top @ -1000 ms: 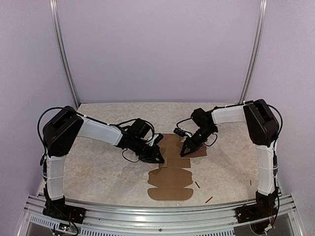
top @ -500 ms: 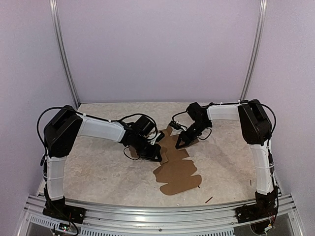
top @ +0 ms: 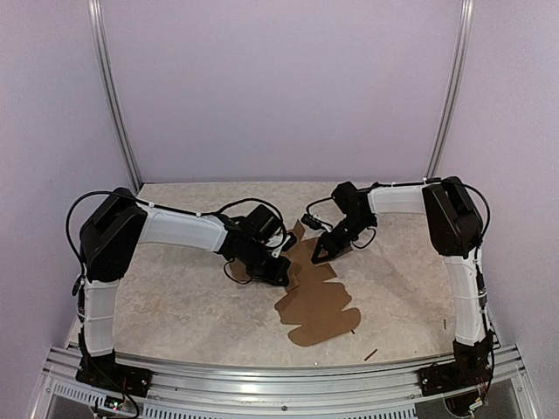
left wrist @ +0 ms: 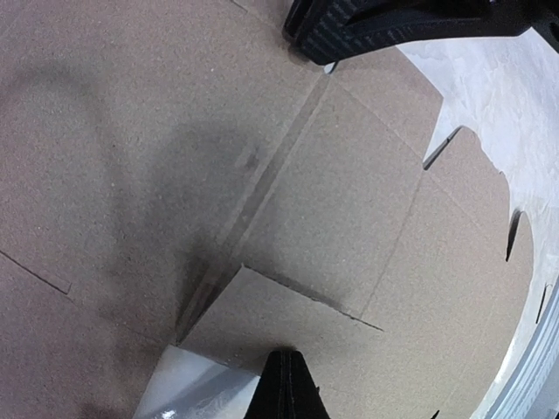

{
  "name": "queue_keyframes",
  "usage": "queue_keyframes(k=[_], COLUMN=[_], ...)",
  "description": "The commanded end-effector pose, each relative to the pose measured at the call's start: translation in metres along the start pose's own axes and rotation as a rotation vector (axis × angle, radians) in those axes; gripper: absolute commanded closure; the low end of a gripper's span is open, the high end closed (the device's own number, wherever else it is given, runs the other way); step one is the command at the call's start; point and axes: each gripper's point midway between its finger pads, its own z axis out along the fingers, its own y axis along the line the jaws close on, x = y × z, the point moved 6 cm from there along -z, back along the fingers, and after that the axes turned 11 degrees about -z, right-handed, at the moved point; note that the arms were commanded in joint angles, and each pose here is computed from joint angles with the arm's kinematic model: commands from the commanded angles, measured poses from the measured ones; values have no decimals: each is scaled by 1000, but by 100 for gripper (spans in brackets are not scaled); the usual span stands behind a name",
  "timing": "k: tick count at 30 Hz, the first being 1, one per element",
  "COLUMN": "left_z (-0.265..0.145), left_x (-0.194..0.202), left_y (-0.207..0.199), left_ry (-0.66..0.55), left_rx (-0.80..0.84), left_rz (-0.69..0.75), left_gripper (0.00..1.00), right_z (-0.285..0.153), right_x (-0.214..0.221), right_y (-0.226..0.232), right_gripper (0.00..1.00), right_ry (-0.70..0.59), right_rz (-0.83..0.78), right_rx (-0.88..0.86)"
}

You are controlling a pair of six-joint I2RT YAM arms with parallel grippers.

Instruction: Fold the paper box

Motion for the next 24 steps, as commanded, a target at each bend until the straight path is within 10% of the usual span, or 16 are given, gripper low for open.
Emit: queue_keyframes(k=[1,15,24], left_z=[-2,28,37], left_x=[-4,9,15], left_y=[-16,4,16], left_ry=[-13,75,113], left_rx=[19,-39,-44], left_rz=[60,59,25], left_gripper=[100,100,100], right_z=[21,18,-33], right_x=[29,29,7], right_y=[-8,-5,19], right_gripper=[92,92,64], right_ry=[102,105,46], right_rz=[42,38,-2], right_rx=[24,23,42])
